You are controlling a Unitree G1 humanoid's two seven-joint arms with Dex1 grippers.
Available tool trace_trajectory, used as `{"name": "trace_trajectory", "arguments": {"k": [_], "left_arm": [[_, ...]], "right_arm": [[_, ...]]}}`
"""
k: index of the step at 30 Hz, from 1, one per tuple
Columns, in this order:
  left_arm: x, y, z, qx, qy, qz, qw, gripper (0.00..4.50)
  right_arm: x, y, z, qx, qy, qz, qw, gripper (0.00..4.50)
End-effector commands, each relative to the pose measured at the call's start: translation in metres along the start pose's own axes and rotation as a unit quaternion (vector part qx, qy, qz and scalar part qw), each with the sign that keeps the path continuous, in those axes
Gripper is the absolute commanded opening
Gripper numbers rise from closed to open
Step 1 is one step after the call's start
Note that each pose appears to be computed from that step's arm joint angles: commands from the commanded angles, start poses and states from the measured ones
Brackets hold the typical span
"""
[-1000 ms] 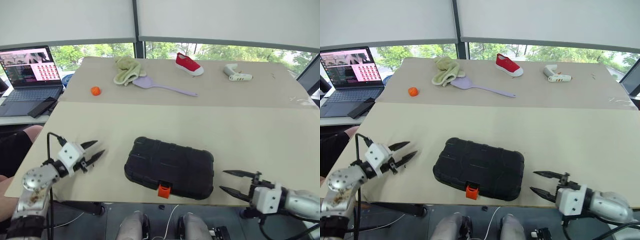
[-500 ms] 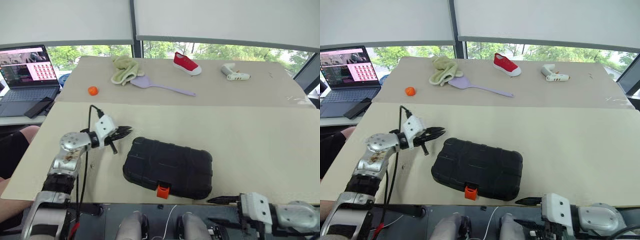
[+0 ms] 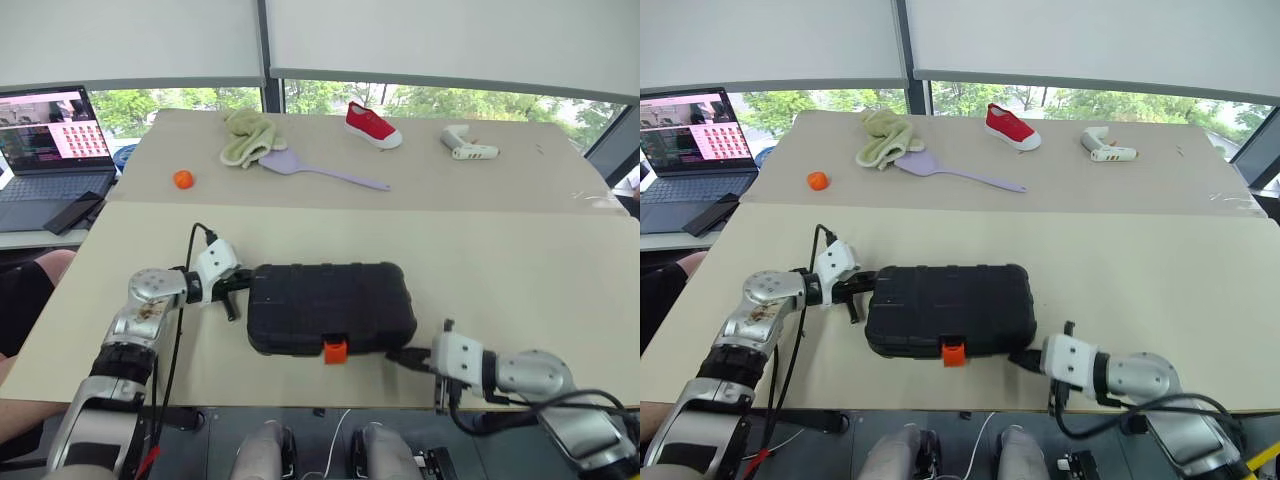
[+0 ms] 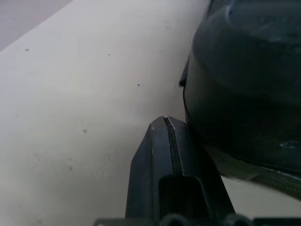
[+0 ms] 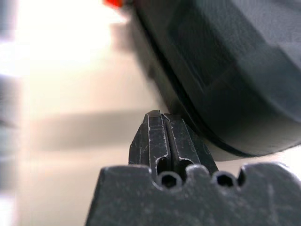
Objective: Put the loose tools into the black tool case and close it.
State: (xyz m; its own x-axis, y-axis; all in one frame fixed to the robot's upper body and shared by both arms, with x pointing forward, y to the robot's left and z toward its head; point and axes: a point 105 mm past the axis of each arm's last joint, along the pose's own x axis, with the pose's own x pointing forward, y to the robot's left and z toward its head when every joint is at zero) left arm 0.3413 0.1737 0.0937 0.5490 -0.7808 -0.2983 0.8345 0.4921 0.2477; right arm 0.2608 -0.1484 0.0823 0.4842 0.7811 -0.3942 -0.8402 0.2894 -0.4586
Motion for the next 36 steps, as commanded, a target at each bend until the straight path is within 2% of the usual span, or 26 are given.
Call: {"name": "trace_trajectory", "arguments": {"k": [1,4,6,10,12,16,19,23,26,30,36], "left_arm": [[0.002,-0.013,0.02,0.011,-0.036,-0.008,0.999,0.0],[-0.004,-0.009,0.016,0.0,-0.028,0.034,0.999,0.0],[-0.012,0.004,0.014,-0.003,-0.022,0.08,0.997,0.0],[-0.028,0.022,0.027,0.012,-0.03,0.101,0.994,0.0],[-0.031,0.023,0.039,0.016,-0.047,0.084,0.995,0.0],[-0.016,-0.008,0.094,0.003,-0.11,-0.076,0.991,0.0],[0.004,-0.032,0.106,0.018,-0.101,-0.147,0.984,0.0],[0.038,-0.058,0.095,0.053,-0.054,-0.201,0.977,0.0],[0.06,-0.066,0.068,0.08,0.008,-0.206,0.975,0.0],[0.073,-0.075,0.039,0.077,0.065,-0.212,0.972,0.0],[0.079,-0.08,0.037,0.056,0.059,-0.202,0.976,0.0]], "right_arm": [[-0.001,-0.029,0.007,-0.027,-0.019,-0.052,0.998,0.03],[0.001,-0.041,0.001,-0.024,-0.013,-0.064,0.998,0.03],[-0.001,-0.047,-0.002,-0.019,-0.01,-0.072,0.997,0.03],[-0.01,-0.047,-0.007,-0.003,-0.005,-0.071,0.997,0.03],[-0.014,-0.043,-0.007,0.006,-0.006,-0.064,0.998,0.03],[-0.022,-0.021,0.003,0.059,-0.035,-0.038,0.997,0.03],[-0.023,-0.01,0.009,0.079,-0.044,-0.027,0.996,0.03],[-0.023,0.002,0.021,0.097,-0.062,-0.016,0.993,0.03],[-0.02,0.007,0.029,0.098,-0.073,-0.01,0.992,0.03],[-0.013,0.008,0.034,0.095,-0.077,-0.007,0.992,0.03],[-0.001,0.006,0.032,0.089,-0.074,-0.009,0.993,0.03]]}}
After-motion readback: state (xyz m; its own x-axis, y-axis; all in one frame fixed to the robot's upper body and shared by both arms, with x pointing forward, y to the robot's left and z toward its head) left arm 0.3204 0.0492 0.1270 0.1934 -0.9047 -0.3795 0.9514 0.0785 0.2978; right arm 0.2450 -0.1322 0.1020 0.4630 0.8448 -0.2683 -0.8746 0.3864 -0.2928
